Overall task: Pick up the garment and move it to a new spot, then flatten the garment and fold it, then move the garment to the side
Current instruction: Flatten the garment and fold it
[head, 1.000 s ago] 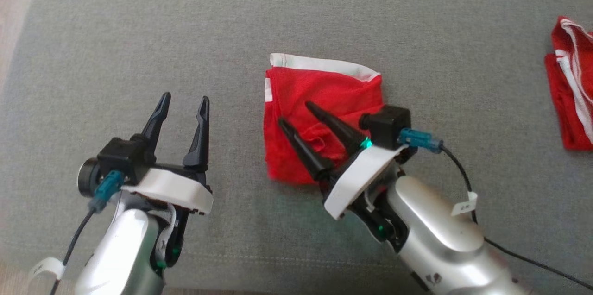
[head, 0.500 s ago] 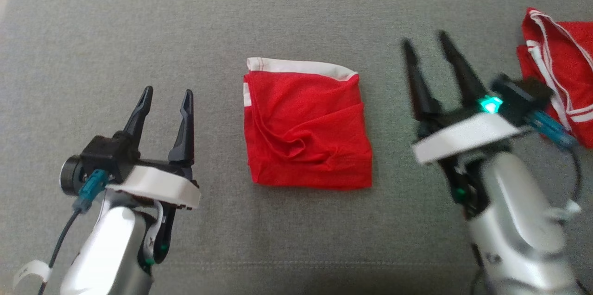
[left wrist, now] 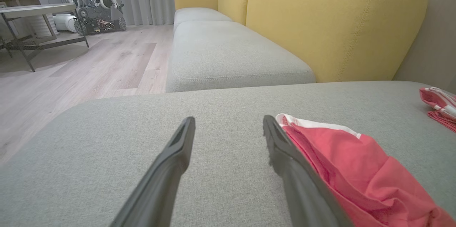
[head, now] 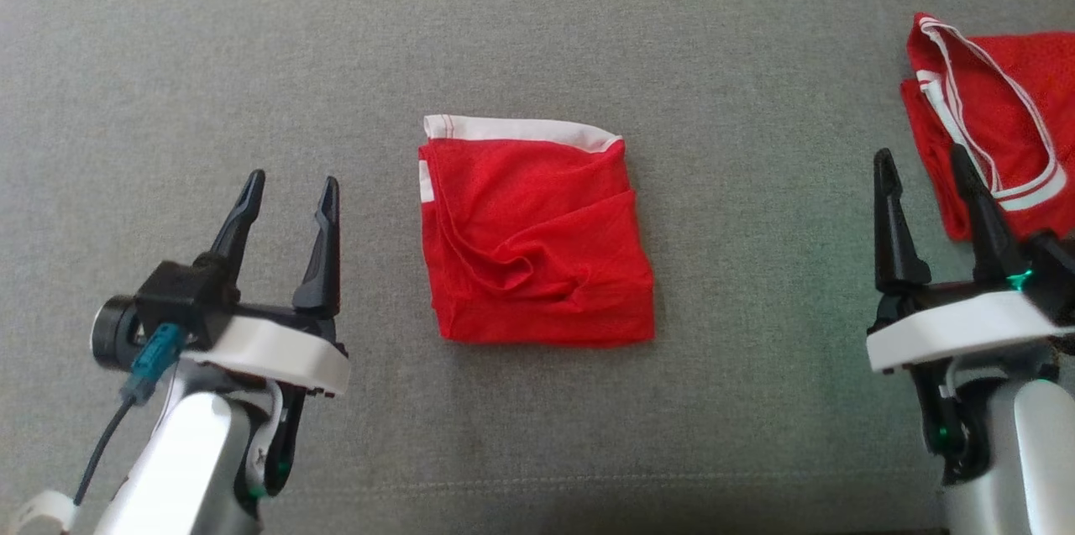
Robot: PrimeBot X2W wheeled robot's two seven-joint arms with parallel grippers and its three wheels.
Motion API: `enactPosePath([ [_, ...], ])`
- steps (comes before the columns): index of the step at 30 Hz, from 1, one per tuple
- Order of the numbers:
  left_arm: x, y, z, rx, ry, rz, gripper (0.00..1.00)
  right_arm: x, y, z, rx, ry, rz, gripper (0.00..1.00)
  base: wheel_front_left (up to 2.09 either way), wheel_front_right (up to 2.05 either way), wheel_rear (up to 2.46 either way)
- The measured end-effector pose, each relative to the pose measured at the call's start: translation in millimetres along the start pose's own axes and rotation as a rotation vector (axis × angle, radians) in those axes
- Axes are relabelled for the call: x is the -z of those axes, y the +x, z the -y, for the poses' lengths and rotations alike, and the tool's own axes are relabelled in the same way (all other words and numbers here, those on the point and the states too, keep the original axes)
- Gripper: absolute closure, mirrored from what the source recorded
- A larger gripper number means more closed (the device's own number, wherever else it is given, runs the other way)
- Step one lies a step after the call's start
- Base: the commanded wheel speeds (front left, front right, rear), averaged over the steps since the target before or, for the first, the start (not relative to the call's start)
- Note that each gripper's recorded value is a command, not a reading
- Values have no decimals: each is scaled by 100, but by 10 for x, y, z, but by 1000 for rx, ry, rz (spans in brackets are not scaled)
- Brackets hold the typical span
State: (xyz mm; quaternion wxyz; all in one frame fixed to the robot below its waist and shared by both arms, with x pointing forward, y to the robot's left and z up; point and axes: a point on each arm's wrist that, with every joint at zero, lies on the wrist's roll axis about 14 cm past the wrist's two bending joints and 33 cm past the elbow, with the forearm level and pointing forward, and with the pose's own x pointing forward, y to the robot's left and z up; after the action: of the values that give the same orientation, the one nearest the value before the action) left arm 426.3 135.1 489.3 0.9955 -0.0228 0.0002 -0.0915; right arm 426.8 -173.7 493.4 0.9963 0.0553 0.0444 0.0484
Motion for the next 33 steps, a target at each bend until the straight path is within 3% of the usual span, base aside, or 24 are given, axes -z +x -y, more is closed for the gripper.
enactPosePath([
  [23, -47, -51, -10, -6, 8, 5, 0, -43, -2, -112, -25, 9, -2, 0, 0, 0, 0],
  [24, -46, -52, -11, -6, 8, 4, 0, -38, 0, -117, -26, 9, -4, 6, 0, 0, 0],
  [25, -46, -53, -12, -6, 8, 4, 0, -32, 4, -130, -30, 9, -5, 55, 0, 0, 0],
  [26, -45, -54, -14, -7, 8, 4, 0, -18, 10, -160, -39, 10, -10, 89, 0, 0, 0],
  [27, -43, -56, -14, -7, 7, 3, 0, 7, 16, -207, -53, 11, -19, 100, 0, 0, 0],
  [33, -14, -84, -46, -15, 9, -6, 0, 220, 121, -872, -249, 13, -87, 100, 0, 0, 0],
])
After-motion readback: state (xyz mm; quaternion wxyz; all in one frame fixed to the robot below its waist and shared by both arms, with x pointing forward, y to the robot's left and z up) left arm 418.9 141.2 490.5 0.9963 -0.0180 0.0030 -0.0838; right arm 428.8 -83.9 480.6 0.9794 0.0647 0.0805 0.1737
